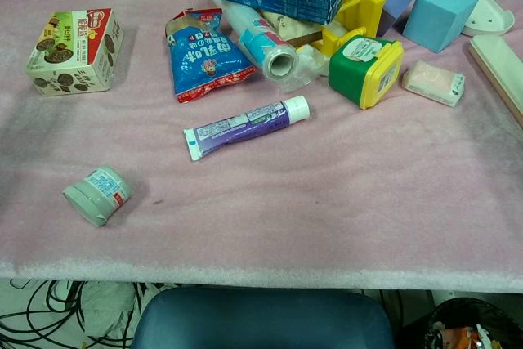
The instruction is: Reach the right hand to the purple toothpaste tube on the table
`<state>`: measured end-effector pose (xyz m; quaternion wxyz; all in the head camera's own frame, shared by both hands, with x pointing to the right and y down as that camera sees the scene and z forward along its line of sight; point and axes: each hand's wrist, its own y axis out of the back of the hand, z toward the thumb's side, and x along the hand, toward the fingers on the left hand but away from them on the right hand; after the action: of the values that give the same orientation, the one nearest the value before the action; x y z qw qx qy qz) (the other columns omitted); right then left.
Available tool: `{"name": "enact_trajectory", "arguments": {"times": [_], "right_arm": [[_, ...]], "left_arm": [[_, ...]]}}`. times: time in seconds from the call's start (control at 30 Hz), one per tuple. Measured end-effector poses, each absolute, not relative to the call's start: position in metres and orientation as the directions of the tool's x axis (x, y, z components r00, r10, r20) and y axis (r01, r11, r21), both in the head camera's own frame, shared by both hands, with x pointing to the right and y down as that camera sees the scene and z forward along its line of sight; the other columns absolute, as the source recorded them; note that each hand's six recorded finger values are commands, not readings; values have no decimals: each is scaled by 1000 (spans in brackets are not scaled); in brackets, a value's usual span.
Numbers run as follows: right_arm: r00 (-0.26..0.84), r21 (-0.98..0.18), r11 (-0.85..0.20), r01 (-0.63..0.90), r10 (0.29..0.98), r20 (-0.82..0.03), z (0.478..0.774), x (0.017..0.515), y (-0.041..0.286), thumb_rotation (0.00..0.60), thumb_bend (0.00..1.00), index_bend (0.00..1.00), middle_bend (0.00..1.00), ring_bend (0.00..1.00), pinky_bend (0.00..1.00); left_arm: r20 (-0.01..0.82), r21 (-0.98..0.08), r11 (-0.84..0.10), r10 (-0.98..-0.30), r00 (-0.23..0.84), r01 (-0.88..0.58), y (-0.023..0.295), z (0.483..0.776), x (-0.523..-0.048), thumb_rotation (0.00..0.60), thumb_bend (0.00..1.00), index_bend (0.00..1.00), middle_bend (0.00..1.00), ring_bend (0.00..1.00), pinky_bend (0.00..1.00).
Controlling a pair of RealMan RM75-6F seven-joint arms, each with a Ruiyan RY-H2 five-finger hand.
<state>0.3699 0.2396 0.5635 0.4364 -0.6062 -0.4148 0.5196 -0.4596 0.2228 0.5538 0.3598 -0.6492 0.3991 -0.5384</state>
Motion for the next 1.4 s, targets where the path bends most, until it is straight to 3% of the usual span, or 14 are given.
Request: {"name": "enact_trajectory", "arguments": {"times": [0.8,1.13,1.4], "right_arm": [[147,-953,-288,91,951,-273,562,361,238,600,187,0,0,0,234],[345,-930,-333,155,901,-264,565,300,210,600,202,82,110,93,281],[521,-899,-400,178,813,-259,579,212,178,600,212,129,155,132,307]], "left_arm": [[408,-898,-418,-908,98,-135,223,552,-460,600,0,0,0,0,0],[419,-892,-428,-903,95,-142,222,555,-460,600,0,0,0,0,0],[431,-885,-439,-898,88,-156,220,558,-461,600,0,0,0,0,0]]}}
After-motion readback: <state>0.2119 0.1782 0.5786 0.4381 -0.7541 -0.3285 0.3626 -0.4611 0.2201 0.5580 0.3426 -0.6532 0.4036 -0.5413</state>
